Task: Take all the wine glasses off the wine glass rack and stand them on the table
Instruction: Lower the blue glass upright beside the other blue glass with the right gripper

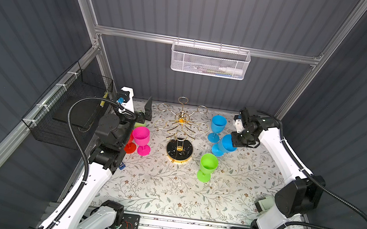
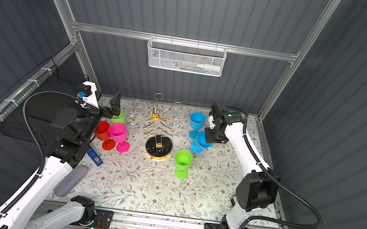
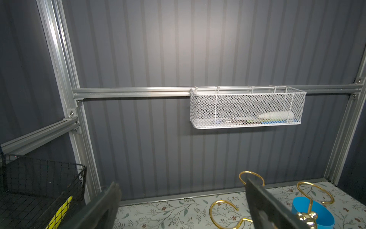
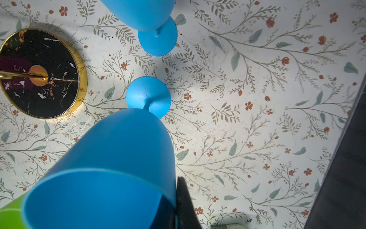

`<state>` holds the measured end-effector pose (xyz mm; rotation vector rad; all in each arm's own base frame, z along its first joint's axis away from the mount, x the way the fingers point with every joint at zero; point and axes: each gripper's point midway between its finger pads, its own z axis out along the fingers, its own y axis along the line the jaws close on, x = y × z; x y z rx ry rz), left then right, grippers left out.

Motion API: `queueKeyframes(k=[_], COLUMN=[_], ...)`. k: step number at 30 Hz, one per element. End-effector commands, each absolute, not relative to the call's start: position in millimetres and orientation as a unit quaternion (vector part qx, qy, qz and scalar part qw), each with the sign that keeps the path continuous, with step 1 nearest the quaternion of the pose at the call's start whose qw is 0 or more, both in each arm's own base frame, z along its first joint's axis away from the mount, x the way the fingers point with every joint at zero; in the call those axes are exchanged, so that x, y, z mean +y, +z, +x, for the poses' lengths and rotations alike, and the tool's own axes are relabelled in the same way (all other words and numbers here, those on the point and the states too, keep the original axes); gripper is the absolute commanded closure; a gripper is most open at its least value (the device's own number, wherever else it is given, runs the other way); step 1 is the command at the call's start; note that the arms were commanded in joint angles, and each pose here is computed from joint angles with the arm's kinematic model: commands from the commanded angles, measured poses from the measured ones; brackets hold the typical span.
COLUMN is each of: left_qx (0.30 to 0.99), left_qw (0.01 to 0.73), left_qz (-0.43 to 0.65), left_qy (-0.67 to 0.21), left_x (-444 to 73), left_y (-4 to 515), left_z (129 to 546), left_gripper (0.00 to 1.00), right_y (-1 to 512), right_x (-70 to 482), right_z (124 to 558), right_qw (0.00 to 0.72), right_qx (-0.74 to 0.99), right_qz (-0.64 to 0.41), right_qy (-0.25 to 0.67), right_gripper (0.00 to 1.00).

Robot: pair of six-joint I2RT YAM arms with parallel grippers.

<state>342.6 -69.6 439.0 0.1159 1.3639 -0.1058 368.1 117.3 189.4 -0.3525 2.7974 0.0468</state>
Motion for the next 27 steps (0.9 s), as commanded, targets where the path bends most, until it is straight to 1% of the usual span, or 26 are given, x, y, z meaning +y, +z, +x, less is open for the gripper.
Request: queueKeyframes(k=[1, 8, 9, 11, 13, 19, 22, 24, 25, 27], left_qx=[0.639, 0.642, 0.643, 0.643, 0.644, 0.644, 0.645, 0.646, 0.645, 0.634], left_qw=[0.767, 0.766, 0.765, 0.765, 0.764, 0.764, 0.763, 0.763, 0.764, 0.773], left_qz=[0.040, 0.036, 0.036, 0.036, 0.036, 0.032, 0.030, 0.028, 0.023, 0.010], left_qy=[-0.028, -0.016, -0.016, -0.014, -0.009, -0.003, -0.001, 0.002, 0.001, -0.003], left_x=[-60, -55, -55, -55, -54, -51, -51, -49, -48, -44], left_y=[430, 426, 424, 424, 423, 420, 416, 415, 414, 413], left_z=[341, 339, 339, 339, 340, 342, 343, 343, 343, 340], left_gripper=[0.00, 0.00, 0.00, 0.00, 0.00, 0.00, 0.00, 0.00, 0.00, 0.00], right_y=[193, 186, 187, 187, 189, 194, 202, 213, 222, 240], right_x=[124, 131, 132, 133, 135, 142, 145, 145, 145, 143], right_z=[377, 384, 384, 385, 387, 388, 388, 389, 389, 389], right_qw=[0.168, 0.156, 0.156, 0.158, 0.161, 0.165, 0.180, 0.201, 0.217, 0.254], right_qx=[0.977, 0.978, 0.978, 0.978, 0.977, 0.975, 0.972, 0.967, 0.963, 0.953], right_qz=[-0.130, -0.135, -0.136, -0.135, -0.135, -0.138, -0.137, -0.133, -0.130, -0.121], right_qy=[0.019, 0.028, 0.028, 0.029, 0.035, 0.053, 0.065, 0.077, 0.089, 0.109], right_gripper=[1.00, 0.96, 0.94, 0.88, 0.86, 0.85, 0.75, 0.71, 0.70, 0.63])
